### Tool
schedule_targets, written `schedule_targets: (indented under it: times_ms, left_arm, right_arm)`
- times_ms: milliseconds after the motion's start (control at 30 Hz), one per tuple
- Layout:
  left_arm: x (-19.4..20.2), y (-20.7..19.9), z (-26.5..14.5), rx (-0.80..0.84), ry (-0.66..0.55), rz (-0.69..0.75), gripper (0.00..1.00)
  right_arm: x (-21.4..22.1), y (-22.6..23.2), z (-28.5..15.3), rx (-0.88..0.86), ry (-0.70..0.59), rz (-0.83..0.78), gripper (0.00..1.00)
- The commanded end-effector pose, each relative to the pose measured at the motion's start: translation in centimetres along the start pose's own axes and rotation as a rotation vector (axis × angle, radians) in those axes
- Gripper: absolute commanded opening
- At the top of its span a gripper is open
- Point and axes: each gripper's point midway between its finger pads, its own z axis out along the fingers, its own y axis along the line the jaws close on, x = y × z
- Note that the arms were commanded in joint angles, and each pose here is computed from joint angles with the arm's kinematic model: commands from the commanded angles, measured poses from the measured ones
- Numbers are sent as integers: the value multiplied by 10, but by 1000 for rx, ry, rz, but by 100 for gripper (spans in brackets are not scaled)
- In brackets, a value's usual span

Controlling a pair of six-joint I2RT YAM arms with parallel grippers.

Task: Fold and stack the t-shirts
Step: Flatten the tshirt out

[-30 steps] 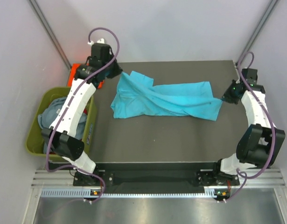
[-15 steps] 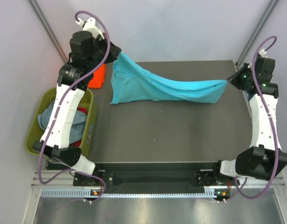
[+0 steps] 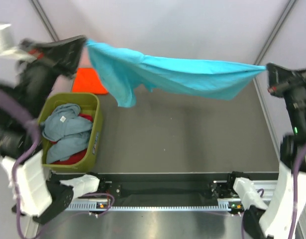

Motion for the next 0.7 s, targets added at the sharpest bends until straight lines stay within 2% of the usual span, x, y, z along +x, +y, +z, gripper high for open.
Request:
schedule_targets:
  times_ms: [0,67,167,333,367,400,533,600,633,667]
  left_arm:
    - [-83,-52,-67,111,-256,32,0]
    - [-98,-64,-88,140,-296,51,0]
    - [-108,-67,-99,141,-330,85,0]
    - [-93,-39,-66,57,-325,123,0]
    - [-66,-21,-44,20,-275,115,0]
    - [-61,-15,-33,14,-285,116,0]
    - [32,46,30,-97,-90,147,0]
    - [66,66,50,-121,-36,150,0]
    - [100,86,68,-137,4,156,0]
    - [117,96,77,-149,15,158,0]
  right_arm:
    - [-67,75,-85,-186,-274,-95,0]
    - [-79,89,-113,-205,-336,-106,0]
    - [-89,99,-135,-222,-390,-107,0]
    - [-76,77,-111,-166,-350,-54,0]
    - [-67,67,-98,-145,-316,-47,0]
    - [-61,60,-89,-128,-295,-39,0]
    - [-32,18,-44,-32,-229,3,0]
    - [-7,-11,-20,26,-168,2,0]
    - [17,-38,0,77,-131,10,0]
    - [29,-54,9,114,-114,11,0]
